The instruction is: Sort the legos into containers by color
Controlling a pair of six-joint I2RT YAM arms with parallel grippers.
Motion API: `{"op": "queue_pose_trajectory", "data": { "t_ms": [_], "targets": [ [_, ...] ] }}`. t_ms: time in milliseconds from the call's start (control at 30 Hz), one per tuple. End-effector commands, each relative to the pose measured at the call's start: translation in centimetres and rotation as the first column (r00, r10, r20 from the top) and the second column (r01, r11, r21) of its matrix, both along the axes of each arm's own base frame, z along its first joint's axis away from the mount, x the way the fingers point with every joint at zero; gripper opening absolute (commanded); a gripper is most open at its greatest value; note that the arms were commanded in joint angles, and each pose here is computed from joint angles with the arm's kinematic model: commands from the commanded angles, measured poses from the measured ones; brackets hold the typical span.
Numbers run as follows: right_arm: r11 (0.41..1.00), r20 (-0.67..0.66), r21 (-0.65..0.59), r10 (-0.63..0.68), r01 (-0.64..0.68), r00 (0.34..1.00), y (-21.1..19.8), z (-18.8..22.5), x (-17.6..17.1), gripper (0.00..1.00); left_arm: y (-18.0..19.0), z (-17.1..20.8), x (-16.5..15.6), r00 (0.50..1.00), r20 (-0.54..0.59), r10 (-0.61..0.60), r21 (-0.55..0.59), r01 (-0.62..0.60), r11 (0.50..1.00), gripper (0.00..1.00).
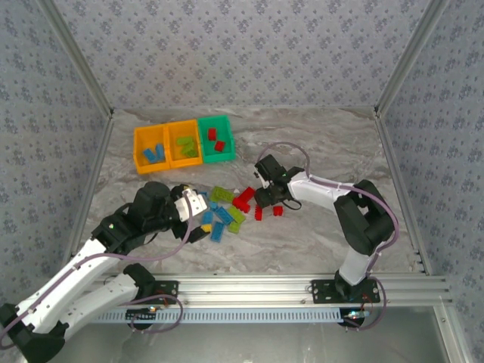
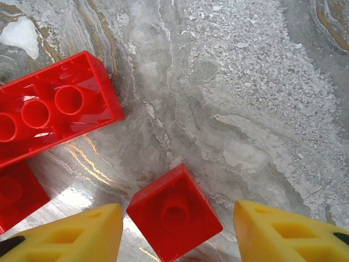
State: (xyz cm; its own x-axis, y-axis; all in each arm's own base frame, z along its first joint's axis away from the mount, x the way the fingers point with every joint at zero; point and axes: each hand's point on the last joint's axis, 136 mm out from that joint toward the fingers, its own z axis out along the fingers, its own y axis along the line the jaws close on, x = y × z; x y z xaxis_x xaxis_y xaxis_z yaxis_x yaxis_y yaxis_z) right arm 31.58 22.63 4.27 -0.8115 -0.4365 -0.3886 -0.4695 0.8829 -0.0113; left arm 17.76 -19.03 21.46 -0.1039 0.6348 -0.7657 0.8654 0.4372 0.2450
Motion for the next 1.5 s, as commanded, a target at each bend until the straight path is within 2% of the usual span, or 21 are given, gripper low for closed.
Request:
{"op": "queue_pose_trajectory", "data": {
  "t_ms": [0,167,267,333,533,567,767,867,967,1067,1167,1267,1467],
  "targets": [
    [0.998,-0.086,-0.037,0.047,-0.051,0.995,-0.3,-1.5,-1.5,0.54,-0.3,0.4,0.0,1.000,0.020,-0.019,-0.020,0.020,1.000,0.99],
    [0.999,-0.134,0.020,0.030,-0.028,0.991,0.9,-2.1,-1.3,0.50,-0.3,0.4,0.1,1.000,0.019,-0.013,-0.022,0.014,1.000,0.99],
    [1.000,-0.157,0.025,0.006,-0.002,0.988,1.0,-2.4,-1.2,0.62,-0.2,0.3,0.2,1.000,0.016,-0.011,-0.022,0.011,1.000,0.99],
    [1.000,-0.156,0.025,-0.002,0.006,0.988,1.0,-2.5,-1.0,0.65,-0.2,0.3,0.2,1.000,0.015,-0.010,-0.023,0.010,1.000,0.99],
    [0.998,-0.121,0.032,-0.043,0.047,0.992,0.5,-1.4,-0.2,0.39,-0.2,0.1,0.3,1.000,0.006,-0.009,-0.024,0.009,1.000,0.99],
    [0.997,-0.111,0.039,-0.055,0.059,0.992,0.5,-1.0,0.1,0.38,-0.2,0.1,0.3,1.000,0.005,-0.008,-0.023,0.008,1.000,0.99],
    [0.984,0.027,0.139,-0.120,0.115,0.992,0.2,4.4,1.7,0.34,-0.2,0.1,0.5,1.000,0.005,-0.005,-0.027,0.005,1.000,0.99],
    [0.959,0.140,0.257,-0.159,0.120,0.977,1.0,9.1,2.5,0.33,0.0,0.5,0.8,1.000,0.018,0.016,-0.039,-0.016,0.999,0.99],
    [0.908,0.262,0.418,-0.165,0.043,0.951,3.9,13.6,3.2,0.33,1.0,1.9,2.2,0.992,0.064,0.109,-0.088,-0.103,0.991,0.99],
    [0.861,0.394,0.505,-0.172,-0.057,0.903,7.5,16.9,4.4,0.34,3.0,3.6,4.2,0.960,0.108,0.258,-0.171,-0.238,0.956,0.99],
    [0.832,0.501,0.544,-0.214,-0.112,0.839,10.2,18.6,7.0,0.35,5.5,4.2,5.9,0.909,0.113,0.401,-0.223,-0.370,0.902,0.99],
    [0.823,0.568,0.549,-0.242,-0.143,0.787,13.1,19.2,10.9,0.34,7.0,4.0,6.8,0.870,0.115,0.479,-0.206,-0.451,0.868,0.99],
    [0.931,0.661,0.349,-0.163,-0.108,0.732,16.7,14.5,18.8,0.35,7.6,3.2,7.0,0.859,0.131,0.495,-0.164,-0.473,0.865,0.99]
  ]
}}
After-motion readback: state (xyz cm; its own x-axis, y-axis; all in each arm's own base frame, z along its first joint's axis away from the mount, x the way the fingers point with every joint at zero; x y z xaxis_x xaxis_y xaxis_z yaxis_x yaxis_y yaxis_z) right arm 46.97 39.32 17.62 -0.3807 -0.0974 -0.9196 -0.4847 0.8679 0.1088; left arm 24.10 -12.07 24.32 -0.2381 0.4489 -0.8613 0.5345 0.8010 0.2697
